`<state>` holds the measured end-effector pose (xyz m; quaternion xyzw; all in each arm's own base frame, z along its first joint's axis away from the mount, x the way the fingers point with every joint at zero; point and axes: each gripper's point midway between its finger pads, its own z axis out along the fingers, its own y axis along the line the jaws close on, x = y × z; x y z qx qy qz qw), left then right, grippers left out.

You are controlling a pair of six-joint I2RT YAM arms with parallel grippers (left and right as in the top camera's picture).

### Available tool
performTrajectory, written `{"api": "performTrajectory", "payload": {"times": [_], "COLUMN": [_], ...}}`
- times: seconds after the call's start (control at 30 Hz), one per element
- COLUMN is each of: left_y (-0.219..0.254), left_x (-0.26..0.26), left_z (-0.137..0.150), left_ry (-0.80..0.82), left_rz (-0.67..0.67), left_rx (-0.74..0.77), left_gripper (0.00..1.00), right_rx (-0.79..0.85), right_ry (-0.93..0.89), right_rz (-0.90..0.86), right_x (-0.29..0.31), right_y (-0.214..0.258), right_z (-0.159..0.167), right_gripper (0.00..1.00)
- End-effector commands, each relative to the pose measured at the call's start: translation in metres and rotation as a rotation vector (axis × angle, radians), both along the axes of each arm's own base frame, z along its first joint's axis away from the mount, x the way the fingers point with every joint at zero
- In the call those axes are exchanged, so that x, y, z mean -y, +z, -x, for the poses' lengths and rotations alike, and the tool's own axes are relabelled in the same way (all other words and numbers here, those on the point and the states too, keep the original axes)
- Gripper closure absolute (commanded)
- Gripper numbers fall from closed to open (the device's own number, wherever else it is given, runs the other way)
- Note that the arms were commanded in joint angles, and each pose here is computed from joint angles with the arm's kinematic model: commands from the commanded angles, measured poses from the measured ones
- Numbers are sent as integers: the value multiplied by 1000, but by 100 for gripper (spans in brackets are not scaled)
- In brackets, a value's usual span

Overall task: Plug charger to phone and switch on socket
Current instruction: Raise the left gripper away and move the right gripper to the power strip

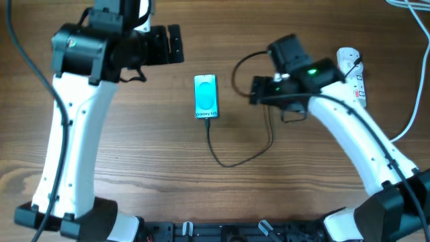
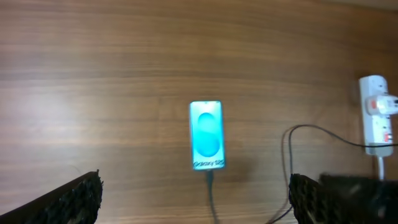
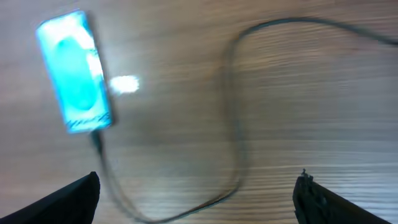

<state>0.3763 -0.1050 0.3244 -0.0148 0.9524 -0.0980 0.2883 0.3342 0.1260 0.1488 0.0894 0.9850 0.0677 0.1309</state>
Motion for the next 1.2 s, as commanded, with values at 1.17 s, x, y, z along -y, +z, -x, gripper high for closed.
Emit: {"api": "performTrajectory", "payload": {"times": [1.17], "left_y": [1], "left_x": [-15], "left_z": [3], "left_ry": [62], "left_rz": [-37], "left_rx": [-6], "left_gripper": [0], "right_rx": [202], "right_ry": [-695], "right_rz": [360], "right_x": [309], "right_y": [-14], "right_z": [-64], "right_gripper": [0]}}
